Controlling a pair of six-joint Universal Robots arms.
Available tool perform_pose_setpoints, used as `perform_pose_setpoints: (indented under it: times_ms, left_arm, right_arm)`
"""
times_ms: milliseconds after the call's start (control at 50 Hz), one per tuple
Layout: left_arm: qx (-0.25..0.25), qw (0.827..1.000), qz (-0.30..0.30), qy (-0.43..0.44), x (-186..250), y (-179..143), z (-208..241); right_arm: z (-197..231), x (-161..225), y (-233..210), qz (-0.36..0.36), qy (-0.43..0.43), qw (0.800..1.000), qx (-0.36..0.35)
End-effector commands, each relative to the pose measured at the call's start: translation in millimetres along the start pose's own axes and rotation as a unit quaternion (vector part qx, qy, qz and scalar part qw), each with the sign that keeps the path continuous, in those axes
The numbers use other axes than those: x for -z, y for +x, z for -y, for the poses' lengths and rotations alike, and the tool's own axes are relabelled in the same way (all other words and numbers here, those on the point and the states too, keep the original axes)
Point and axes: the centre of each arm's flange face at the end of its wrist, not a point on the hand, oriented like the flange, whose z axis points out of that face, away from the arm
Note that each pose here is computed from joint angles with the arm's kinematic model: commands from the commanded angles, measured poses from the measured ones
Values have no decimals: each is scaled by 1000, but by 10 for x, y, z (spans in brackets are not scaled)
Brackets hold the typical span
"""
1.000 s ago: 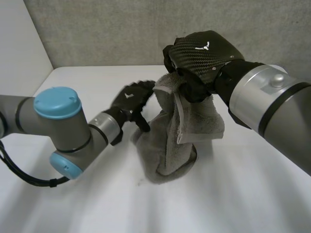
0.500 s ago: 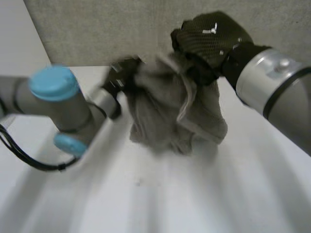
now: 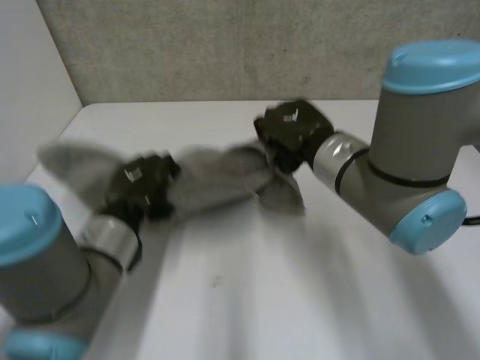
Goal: Fold the laundry
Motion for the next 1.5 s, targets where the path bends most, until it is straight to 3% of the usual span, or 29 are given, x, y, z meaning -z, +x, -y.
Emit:
perform_pose_setpoints:
  times_ms: [20, 100, 200, 340, 400, 540, 680, 860, 960, 1100, 1220, 1260, 1320, 1340, 1360, 1380, 1420, 1500]
  left_arm:
    - [-45, 991, -62, -107, 417, 339, -462]
    - [-54, 987, -74, -132, 489, 413, -417]
    - [-48, 992, -63, -102, 374, 381, -166]
    - [-27, 999, 26, -30, -48, -201, 312]
    - [-24, 999, 26, -22, -110, -271, 365]
    - [-15, 998, -41, -51, -363, -270, 255]
    - [-2, 992, -51, -115, -447, -310, 56]
    - [27, 967, -107, -229, -318, -211, -176]
    - [5, 957, -130, -261, -230, -175, -202]
    - [-33, 959, -132, -249, -245, -185, -136]
    - [-65, 979, -85, -174, -491, -278, 134]
    - [-88, 990, -48, -98, -690, -347, 392]
    - [-97, 994, -31, -50, -804, -376, 557]
    - [-104, 994, -20, 3, -910, -391, 764]
    - [-111, 992, -11, 59, -1001, -398, 1000]
    - [-111, 992, -11, 60, -1002, -398, 1002]
    - [-115, 980, 1, 161, -1117, -387, 1491]
    - [-117, 965, 15, 235, -1112, -369, 1918]
  right_arm:
    - [-341, 42, -146, 27, -69, 997, -6]
    - [-390, 89, -168, 32, -80, 996, 3]
    - [-404, 189, -158, 32, -89, 995, 15]
    - [-316, 423, -194, 42, -65, 996, 33]
    - [-182, 508, -204, 49, -27, 997, 53]
    - [79, 701, -197, 48, 29, 995, 78]
    - [297, 861, -189, 45, 89, 990, 97]
    - [487, 977, -157, 29, 138, 982, 122]
    - [491, 973, -153, 27, 138, 981, 131]
    - [479, 908, -123, 14, 134, 978, 160]
    - [384, 708, -93, 10, 116, 978, 171]
    - [349, 521, -26, -6, 105, 979, 174]
    - [405, 323, 82, -34, 110, 976, 182]
    - [405, 322, 82, -35, 110, 976, 182]
    - [464, 202, 159, -56, 119, 972, 192]
    - [465, 201, 160, -56, 119, 972, 192]
    - [729, -10, 341, -121, 167, 955, 214]
    - [1042, -69, 527, -192, 227, 931, 210]
